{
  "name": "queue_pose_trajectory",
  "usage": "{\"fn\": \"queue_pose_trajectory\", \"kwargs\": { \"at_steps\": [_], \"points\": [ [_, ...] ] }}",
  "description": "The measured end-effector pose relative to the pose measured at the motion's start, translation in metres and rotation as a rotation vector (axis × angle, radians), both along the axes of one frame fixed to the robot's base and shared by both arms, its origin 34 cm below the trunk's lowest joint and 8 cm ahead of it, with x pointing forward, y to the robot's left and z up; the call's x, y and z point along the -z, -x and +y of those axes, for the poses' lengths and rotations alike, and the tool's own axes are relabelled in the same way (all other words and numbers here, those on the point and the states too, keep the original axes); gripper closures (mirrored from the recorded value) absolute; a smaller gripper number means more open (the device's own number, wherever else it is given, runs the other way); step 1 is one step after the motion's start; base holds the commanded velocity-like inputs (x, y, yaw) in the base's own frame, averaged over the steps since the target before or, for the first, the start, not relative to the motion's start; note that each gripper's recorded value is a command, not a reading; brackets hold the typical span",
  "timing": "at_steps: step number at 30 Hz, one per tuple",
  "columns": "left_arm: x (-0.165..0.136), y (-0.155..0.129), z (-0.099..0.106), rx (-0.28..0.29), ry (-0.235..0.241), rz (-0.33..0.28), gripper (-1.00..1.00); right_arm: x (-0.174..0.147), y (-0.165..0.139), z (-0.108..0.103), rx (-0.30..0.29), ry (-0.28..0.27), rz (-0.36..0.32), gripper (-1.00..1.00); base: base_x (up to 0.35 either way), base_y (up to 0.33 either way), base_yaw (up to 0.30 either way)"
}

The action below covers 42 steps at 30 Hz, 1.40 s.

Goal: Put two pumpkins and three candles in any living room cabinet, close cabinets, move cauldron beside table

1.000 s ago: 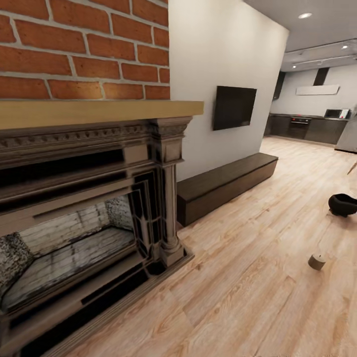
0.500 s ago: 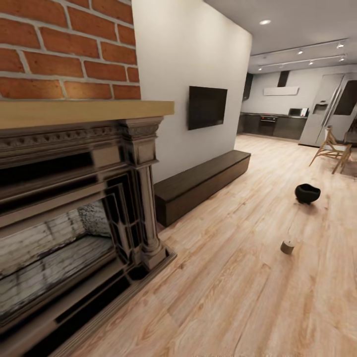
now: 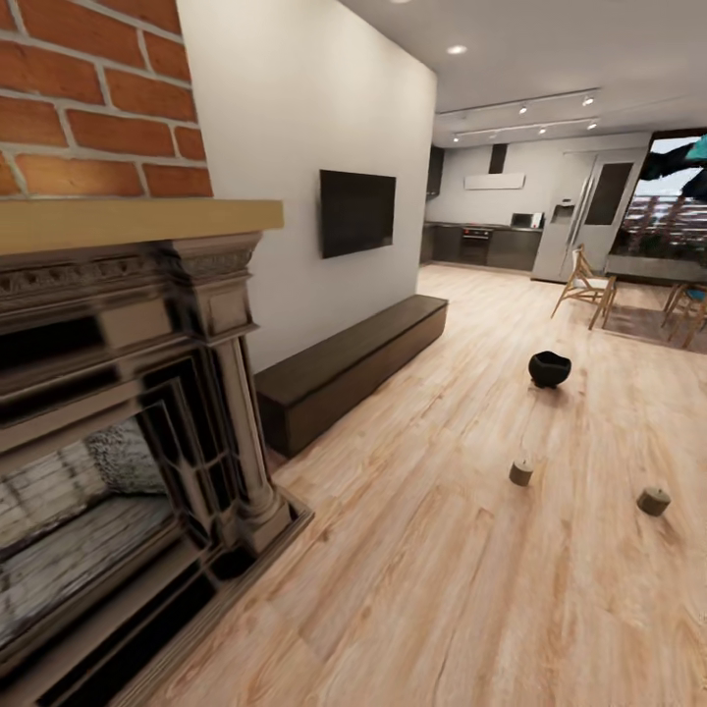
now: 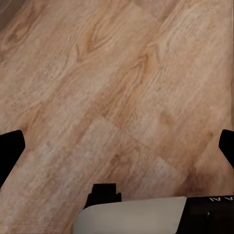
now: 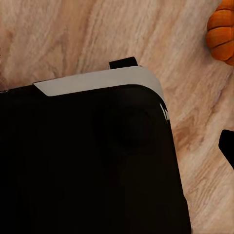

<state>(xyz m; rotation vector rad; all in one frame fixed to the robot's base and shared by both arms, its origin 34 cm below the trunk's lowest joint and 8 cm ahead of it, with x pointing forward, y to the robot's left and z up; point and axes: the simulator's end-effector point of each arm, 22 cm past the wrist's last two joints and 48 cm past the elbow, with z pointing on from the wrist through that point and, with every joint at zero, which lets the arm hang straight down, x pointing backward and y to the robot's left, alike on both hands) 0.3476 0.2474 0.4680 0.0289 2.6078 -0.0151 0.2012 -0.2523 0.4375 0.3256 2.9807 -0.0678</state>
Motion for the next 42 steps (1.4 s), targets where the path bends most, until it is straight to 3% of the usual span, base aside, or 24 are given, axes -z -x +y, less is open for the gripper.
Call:
{"fn": "queue_pose_trajectory", "kwargs": {
  "at_steps": [9,22,42],
  "points": [
    [0.0001,0.0005,0.0001,0.0,0.0,0.001,-1.0,0.0,0.0,0.0014,0.0,-0.002,0.0,-1.0,0.318,0.0,-0.075],
    [0.0,0.0001,0.0,0.0,0.0,0.0,-1.0,0.0,-0.0002,0.0009,0.0,-0.001,-0.001,-1.0,0.331,0.0,-0.24],
    [0.0001,0.0005,0.0,0.0,0.0,0.0,-1.0,0.0,-0.0002,0.0021,-0.001,-0.003,0.0,-1.0,0.334,0.0,-0.013]
  ]
}}
